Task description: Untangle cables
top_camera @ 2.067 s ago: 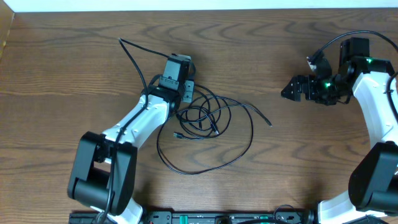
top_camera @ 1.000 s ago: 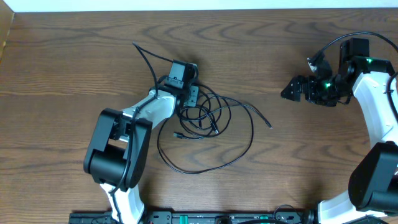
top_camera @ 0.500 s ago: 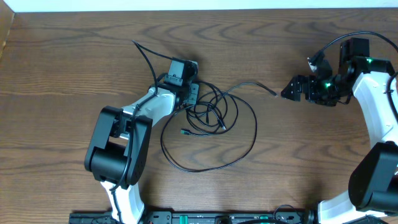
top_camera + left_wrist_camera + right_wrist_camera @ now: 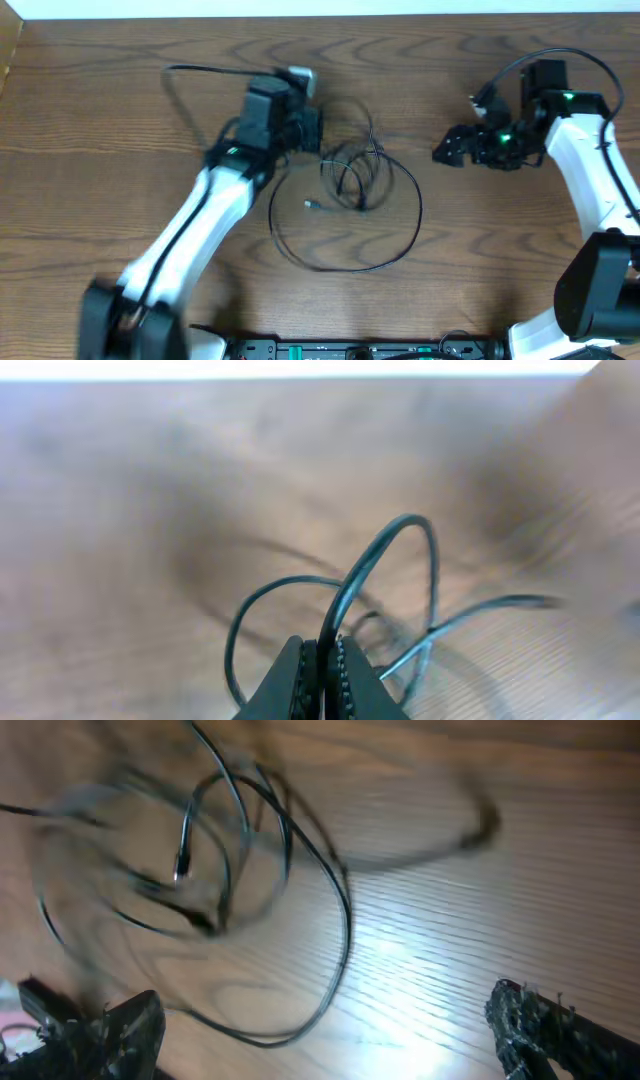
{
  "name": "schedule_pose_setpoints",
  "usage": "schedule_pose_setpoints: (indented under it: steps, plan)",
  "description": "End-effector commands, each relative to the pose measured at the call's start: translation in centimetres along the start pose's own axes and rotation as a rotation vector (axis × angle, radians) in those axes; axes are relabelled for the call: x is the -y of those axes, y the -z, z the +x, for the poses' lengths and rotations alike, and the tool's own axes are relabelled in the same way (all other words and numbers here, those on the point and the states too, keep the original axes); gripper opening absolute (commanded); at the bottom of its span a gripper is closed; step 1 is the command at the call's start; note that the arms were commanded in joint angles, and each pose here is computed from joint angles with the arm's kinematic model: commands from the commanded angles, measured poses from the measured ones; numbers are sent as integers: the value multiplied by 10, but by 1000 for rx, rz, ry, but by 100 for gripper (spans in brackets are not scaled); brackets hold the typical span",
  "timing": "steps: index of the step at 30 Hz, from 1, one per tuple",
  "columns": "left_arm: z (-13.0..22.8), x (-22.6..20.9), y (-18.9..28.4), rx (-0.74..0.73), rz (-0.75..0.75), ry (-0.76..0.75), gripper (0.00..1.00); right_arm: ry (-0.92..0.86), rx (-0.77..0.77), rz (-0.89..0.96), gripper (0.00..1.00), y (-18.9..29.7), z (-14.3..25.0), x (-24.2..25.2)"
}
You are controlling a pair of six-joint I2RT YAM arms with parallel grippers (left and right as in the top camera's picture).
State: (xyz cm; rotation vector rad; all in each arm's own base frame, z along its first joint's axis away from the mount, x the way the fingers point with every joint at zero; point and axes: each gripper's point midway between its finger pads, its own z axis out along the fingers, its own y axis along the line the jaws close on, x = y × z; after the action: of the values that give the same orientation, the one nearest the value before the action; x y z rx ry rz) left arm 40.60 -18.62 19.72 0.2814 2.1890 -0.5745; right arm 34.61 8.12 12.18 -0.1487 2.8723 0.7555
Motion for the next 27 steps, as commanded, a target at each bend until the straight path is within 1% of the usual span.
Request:
schedule_pose_setpoints:
  steps: [1,3,5,9,13,16,19,21,24,25,27]
  plan:
    - [-58,33,59,187,75,-15,7,56,-15,-29,99,-8,2,-24]
    - [-80,46,94,279,96,-41,7,100,-19,-36,99,-14,2,-37]
    - [-92,55,119,341,110,-57,7,133,-18,-43,99,-19,1,-47]
    - [-106,69,159,435,132,-83,7,174,-25,-65,99,-26,3,-64]
    - [-110,74,175,471,140,-93,7,210,-43,-151,99,-30,9,-90]
    - [-108,71,173,458,130,-87,8,248,-56,-241,99,-32,15,-114]
    - [-102,68,165,428,124,-79,8,363,-53,-385,91,-29,21,-144]
    - [-101,67,162,418,121,-76,7,437,-45,-463,80,-25,26,-159]
    - [-101,67,161,418,121,-76,7,475,-44,-502,67,-24,29,-168]
    - [-101,67,161,419,121,-76,7,478,-45,-503,64,-24,30,-169]
    - [-101,67,161,418,121,-76,8,488,-42,-504,54,-25,29,-171]
